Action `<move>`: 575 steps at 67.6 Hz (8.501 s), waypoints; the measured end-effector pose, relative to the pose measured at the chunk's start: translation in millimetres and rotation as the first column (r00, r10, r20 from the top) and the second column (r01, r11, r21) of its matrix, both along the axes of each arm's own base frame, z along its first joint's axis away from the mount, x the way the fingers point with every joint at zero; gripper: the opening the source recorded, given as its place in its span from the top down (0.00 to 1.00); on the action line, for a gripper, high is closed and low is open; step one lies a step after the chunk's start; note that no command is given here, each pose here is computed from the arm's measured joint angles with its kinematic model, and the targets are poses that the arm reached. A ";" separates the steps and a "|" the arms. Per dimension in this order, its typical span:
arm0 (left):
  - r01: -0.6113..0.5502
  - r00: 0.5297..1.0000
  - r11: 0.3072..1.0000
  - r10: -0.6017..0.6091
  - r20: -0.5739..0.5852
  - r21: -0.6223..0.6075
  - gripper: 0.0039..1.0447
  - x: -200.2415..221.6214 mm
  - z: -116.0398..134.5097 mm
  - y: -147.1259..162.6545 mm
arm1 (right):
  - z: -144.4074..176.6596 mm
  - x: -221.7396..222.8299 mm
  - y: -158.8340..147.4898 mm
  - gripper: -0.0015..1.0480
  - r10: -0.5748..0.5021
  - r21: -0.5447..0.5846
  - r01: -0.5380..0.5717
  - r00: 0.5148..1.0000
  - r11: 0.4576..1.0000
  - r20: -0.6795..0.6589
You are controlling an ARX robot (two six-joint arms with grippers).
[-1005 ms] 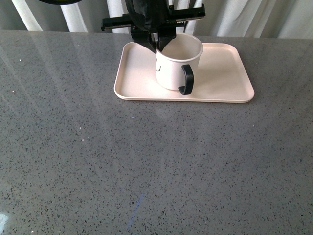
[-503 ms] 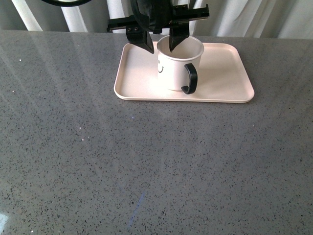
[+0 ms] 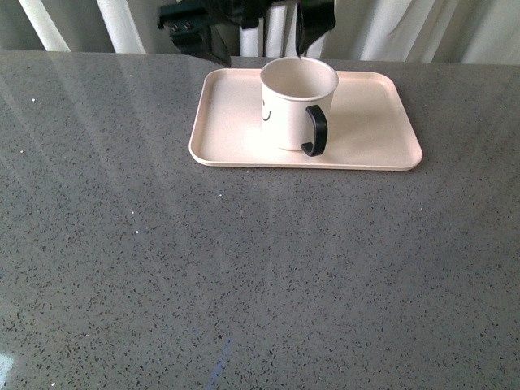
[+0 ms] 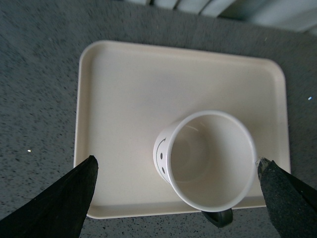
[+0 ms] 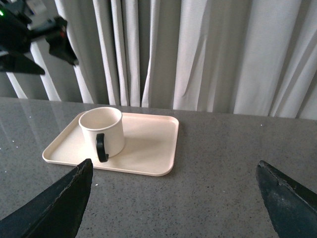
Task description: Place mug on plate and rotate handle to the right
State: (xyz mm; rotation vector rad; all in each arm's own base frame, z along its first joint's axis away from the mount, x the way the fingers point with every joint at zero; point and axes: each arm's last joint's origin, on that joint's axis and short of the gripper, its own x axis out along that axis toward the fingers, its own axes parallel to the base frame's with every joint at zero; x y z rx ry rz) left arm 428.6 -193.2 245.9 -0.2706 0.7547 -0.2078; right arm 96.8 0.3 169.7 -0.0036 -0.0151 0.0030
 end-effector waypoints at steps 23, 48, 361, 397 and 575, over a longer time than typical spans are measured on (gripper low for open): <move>-0.293 0.676 0.950 0.127 0.726 0.107 0.69 -112.4 -0.6 117.0 | 0.0 0.0 0.0 0.09 0.001 0.000 -0.001 1.000 1.000 0.000; -0.276 0.714 0.948 0.093 0.694 0.158 0.99 -193.6 -48.0 161.4 | 0.0 0.0 0.0 0.09 0.000 0.000 0.000 1.000 1.000 0.000; -0.278 0.713 0.947 0.090 0.696 0.162 0.09 -330.7 -79.0 193.0 | -10.0 370.5 149.0 0.49 0.253 -0.236 -0.722 0.499 0.651 -0.829; -0.278 0.713 0.947 0.090 0.696 0.162 0.09 -330.7 -79.0 193.0 | -10.1 373.9 138.9 0.98 0.249 -0.232 -0.736 0.480 0.636 -0.841; -0.278 0.713 0.947 0.090 0.696 0.162 0.09 -330.7 -79.0 193.0 | 11.5 344.2 65.3 0.98 0.288 -0.341 -0.746 0.572 0.572 -0.768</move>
